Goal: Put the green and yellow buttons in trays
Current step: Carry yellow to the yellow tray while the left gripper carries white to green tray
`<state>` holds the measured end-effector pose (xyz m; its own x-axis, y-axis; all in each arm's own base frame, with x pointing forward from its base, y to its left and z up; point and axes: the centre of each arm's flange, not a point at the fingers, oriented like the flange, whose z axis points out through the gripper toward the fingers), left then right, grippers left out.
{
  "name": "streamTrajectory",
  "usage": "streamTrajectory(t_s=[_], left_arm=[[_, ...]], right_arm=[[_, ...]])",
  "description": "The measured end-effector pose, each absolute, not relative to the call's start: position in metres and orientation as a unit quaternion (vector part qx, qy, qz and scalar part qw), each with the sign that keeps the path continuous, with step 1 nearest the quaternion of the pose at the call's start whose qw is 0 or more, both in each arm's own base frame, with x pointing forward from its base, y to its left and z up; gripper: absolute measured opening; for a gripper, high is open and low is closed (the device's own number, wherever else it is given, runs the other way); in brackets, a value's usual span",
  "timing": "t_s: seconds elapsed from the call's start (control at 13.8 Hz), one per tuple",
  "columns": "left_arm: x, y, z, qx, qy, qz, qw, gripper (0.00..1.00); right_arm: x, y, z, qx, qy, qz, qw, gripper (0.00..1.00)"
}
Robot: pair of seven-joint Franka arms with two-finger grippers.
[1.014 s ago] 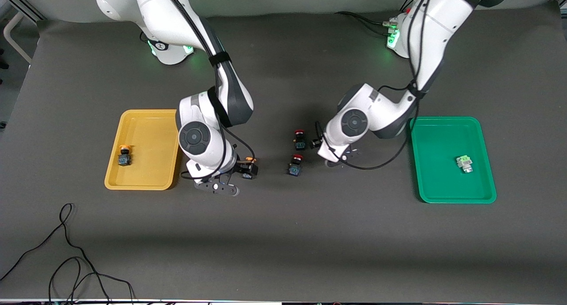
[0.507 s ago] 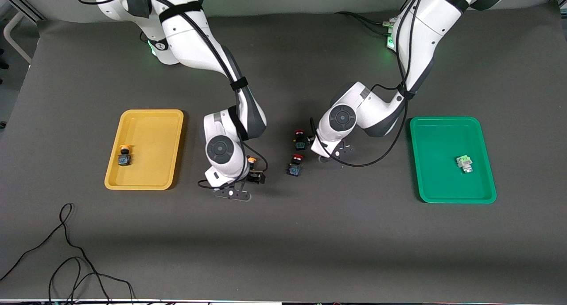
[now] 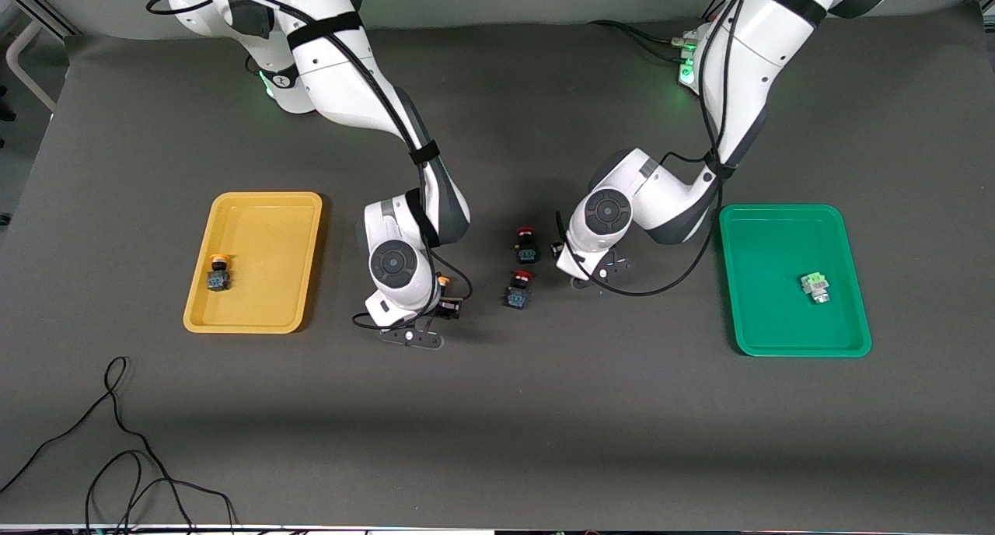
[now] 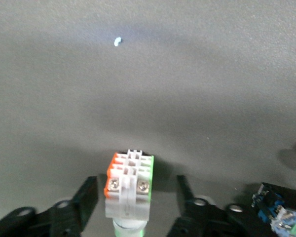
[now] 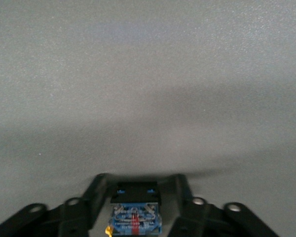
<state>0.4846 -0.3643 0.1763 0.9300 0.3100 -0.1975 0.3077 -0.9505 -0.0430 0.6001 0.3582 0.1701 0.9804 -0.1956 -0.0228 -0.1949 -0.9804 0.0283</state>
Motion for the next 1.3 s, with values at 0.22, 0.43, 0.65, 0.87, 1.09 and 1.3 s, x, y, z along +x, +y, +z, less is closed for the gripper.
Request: streamTrajectory(t_s=[0.22, 0.43, 0.65, 0.87, 1.09, 1.3], left_arm=[[0.485, -0.364, 0.176, -0.982, -0.157, 0.101, 0.006, 0.33], [0.492, -0.355, 0.182, -0.983, -0.155, 0.101, 0.014, 0.33], [0.522, -0.307, 0.215, -0.985, -0.130, 0.107, 0.036, 0.33], [0.544, -0.245, 0.256, -0.986, -0.096, 0.123, 0.053, 0.33], [0.563, -0.174, 0.276, -0.987, -0.048, 0.142, 0.051, 0.33], [0.583, -0.065, 0.279, -0.988, 0.007, 0.155, 0.019, 0.33]], right_arm=[[0.595, 0.364, 0.192, 0.995, -0.096, -0.034, 0.006, 0.41], [0.595, 0.360, 0.246, 0.994, -0.093, -0.062, -0.010, 0.41], [0.608, 0.309, 0.317, 0.995, -0.049, -0.089, -0.020, 0.41], [0.631, 0.195, 0.363, 0.995, 0.018, -0.092, -0.020, 0.41], [0.627, 0.083, 0.352, 0.994, 0.053, -0.094, -0.016, 0.41], [0.604, 0.026, 0.295, 0.995, 0.061, -0.077, -0.006, 0.41]])
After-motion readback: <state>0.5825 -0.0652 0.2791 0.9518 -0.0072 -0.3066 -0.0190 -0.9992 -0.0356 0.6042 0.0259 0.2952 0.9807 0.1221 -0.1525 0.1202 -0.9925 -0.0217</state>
